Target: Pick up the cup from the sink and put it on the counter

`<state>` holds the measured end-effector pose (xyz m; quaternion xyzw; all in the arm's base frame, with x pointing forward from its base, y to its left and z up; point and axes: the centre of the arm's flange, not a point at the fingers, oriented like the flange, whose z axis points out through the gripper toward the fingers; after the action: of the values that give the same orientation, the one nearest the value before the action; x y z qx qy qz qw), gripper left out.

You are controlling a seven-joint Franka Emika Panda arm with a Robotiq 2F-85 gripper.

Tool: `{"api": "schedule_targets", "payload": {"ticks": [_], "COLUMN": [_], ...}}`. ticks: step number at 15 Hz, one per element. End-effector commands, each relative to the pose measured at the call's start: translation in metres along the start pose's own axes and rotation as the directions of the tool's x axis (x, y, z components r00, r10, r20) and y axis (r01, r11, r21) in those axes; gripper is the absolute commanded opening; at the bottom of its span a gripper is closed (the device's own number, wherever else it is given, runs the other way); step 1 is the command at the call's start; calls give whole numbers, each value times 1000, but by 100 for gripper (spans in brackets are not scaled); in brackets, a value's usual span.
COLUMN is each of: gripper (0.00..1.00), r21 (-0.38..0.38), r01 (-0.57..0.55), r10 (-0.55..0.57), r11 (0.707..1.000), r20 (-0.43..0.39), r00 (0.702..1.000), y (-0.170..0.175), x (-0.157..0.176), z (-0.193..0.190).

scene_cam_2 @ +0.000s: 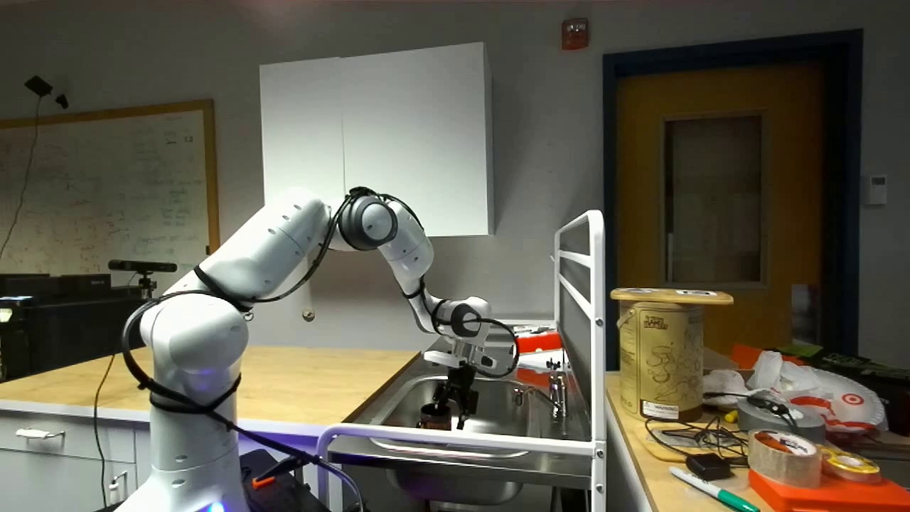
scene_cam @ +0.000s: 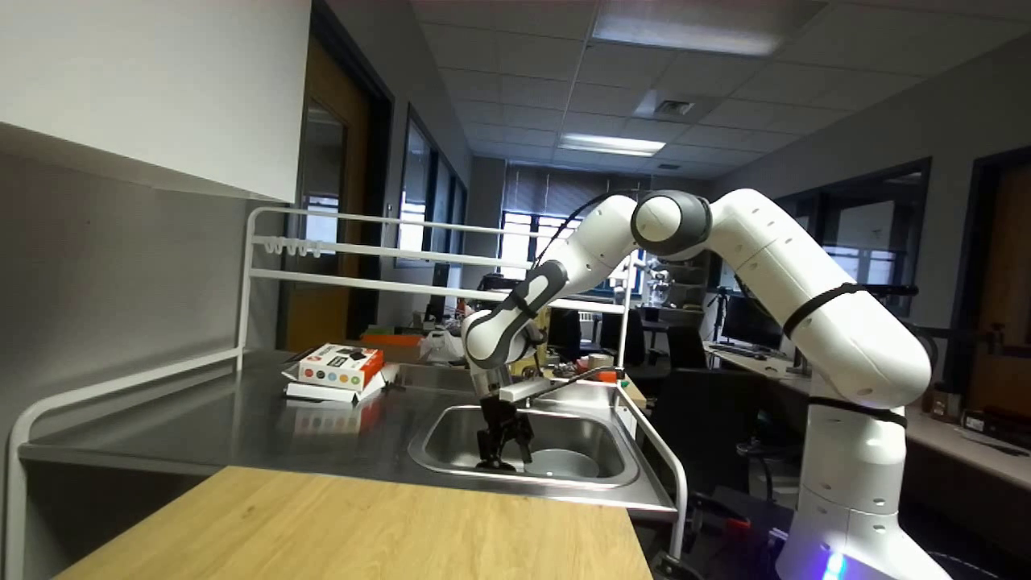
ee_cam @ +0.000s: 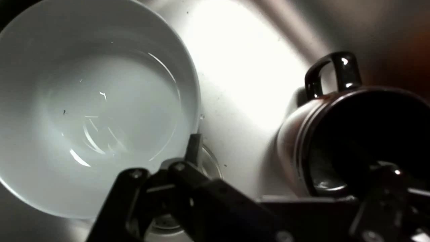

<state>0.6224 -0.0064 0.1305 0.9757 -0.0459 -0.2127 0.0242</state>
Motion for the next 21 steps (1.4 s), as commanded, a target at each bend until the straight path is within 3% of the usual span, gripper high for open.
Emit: {"api": "schedule_targets", "payload": {"ticks": [1,3,10,11,13,21], "gripper": [75,67,12,8,4,7], "r21": [19,13,16,20,31,49], "r01": [-2,-5,2,1,-5,-40], "r10": [2,4,-2,-2,5,42], "r11": [1000,1000,1000,1000,1000,998], "r20": [23,25,9,6,0,-47], "r00": [1000,1000,1000,1000,1000,998], "y": [-5,-7,-14,-14,-11,2], "x": [21,24,20,20,21,2], "z": [6,11,-5,-7,-11,-40]}}
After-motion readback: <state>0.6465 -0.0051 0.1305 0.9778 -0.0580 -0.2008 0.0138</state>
